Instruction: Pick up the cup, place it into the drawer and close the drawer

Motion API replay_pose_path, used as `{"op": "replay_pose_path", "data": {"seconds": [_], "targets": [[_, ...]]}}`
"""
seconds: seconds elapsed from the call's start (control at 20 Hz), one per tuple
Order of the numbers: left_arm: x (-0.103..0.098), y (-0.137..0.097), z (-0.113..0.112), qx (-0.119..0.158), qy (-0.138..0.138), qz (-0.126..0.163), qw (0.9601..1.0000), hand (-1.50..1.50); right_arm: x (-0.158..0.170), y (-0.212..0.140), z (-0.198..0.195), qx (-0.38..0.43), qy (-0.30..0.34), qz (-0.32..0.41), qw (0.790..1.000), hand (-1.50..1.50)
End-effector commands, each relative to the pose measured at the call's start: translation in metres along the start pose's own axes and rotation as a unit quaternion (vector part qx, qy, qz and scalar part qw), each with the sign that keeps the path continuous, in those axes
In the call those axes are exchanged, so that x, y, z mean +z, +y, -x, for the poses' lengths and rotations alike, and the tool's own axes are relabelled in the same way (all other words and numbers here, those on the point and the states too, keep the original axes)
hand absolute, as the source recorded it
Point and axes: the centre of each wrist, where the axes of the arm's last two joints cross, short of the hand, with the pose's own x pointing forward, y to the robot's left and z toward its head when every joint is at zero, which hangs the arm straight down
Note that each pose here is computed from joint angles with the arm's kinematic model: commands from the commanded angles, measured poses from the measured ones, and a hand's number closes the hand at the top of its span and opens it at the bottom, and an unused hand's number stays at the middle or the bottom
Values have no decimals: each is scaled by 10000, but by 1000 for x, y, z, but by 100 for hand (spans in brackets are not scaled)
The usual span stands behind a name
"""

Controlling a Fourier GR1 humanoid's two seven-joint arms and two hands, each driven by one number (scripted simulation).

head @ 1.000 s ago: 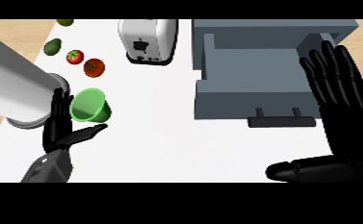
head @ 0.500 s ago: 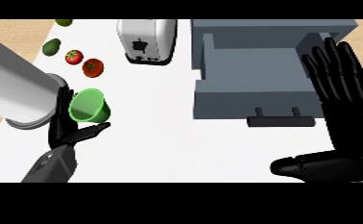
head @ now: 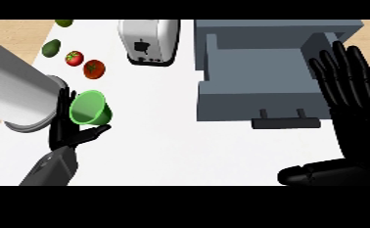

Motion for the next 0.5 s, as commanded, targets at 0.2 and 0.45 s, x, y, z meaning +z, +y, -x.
{"op": "replay_pose_path", "data": {"seconds": [0.2, 0.45], "targets": [[4, -6, 5, 675, -77, 400, 9969, -150, 4, -1, 3, 1, 66, 45, 10000, -150], [-8, -10, -2, 909, -337, 667, 9931, 150, -4, 0, 2, 4, 43, 58, 10000, -150]]}}
